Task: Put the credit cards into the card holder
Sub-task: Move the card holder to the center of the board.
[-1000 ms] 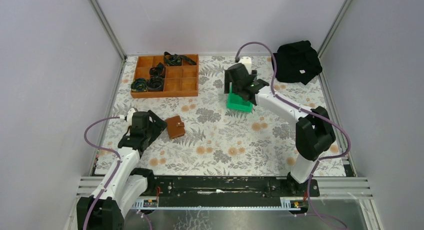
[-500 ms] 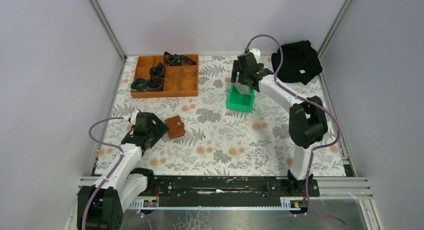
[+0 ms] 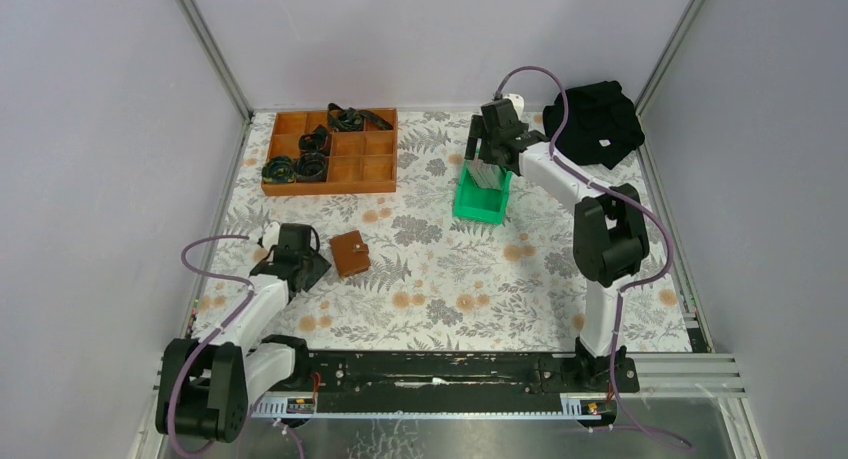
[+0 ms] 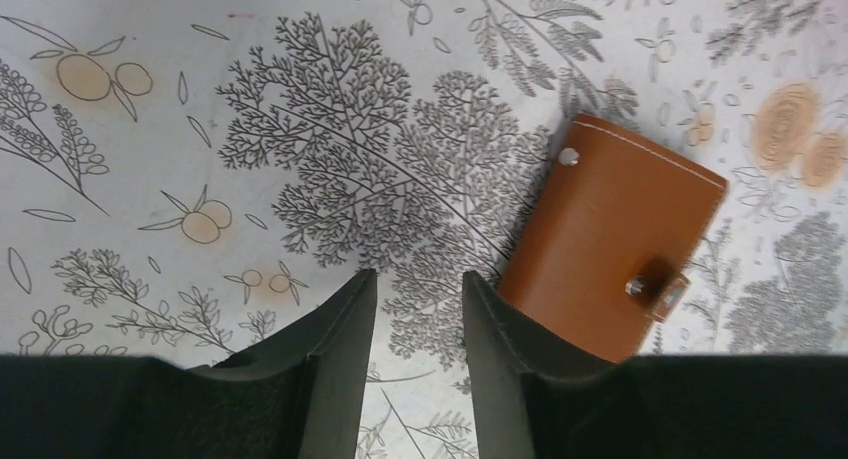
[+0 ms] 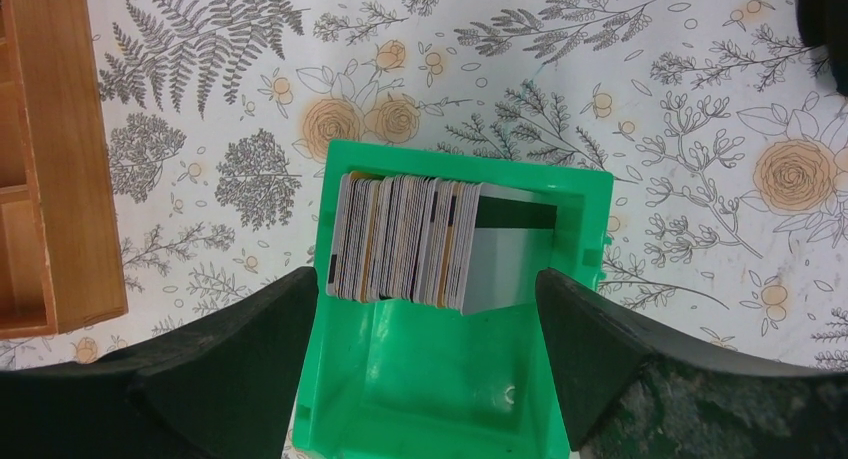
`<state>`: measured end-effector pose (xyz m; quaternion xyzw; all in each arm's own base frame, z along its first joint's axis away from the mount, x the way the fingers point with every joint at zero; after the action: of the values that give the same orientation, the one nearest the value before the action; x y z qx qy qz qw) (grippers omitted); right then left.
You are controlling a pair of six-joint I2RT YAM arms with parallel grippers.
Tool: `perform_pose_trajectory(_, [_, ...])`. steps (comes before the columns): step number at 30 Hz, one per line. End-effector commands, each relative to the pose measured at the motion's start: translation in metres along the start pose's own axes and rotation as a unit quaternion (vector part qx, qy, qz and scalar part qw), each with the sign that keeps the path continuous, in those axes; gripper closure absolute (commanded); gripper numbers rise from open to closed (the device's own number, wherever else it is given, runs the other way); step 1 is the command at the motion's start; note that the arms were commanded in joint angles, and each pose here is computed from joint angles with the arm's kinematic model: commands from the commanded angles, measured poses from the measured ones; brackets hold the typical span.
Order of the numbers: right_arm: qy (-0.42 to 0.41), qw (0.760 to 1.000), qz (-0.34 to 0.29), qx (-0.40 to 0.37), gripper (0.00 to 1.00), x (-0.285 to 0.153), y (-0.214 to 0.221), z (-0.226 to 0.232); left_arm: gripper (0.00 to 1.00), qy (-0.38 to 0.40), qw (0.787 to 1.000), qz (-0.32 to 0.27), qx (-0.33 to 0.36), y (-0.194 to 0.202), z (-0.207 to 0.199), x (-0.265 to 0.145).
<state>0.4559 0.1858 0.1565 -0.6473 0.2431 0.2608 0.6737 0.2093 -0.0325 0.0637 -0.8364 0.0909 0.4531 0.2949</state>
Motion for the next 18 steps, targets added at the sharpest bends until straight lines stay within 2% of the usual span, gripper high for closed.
perform_pose_trajectory(1, [-0.006, 1.0, -0.01, 0.007, 0.13, 0.005, -0.014, -0.002, 0.59, -0.003, 1.0, -0.024, 0.003, -0.008, -0.008, 0.008])
perform_pose_trajectory(4, [-0.01, 1.0, -0.013, 0.01, 0.13, 0.008, -0.02, -0.002, 0.66, -0.011, 1.0, -0.024, 0.01, -0.008, -0.008, 0.012])
perform_pose_trajectory(11, [-0.015, 1.0, 0.007, 0.007, 0.15, 0.022, -0.014, 0.001, 0.68, -0.015, 1.0, -0.011, 0.019, -0.004, -0.014, 0.022])
perform_pose_trajectory(18, [-0.016, 1.0, 0.021, 0.012, 0.19, 0.028, -0.003, 0.002, 0.7, 0.008, 0.997, 0.002, 0.072, 0.009, -0.047, 0.026])
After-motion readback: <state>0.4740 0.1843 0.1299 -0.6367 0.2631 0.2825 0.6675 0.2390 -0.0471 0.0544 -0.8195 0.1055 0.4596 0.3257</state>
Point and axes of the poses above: each gripper's point midway between its finger pads, its own x axis out along the fingers, its own z axis along the line the jaws close on, y = z × x, the point moved 5 cm from there along -x, back along the fingers, and after that the axes turned 8 degrees about -x, right-handed, at the moved point
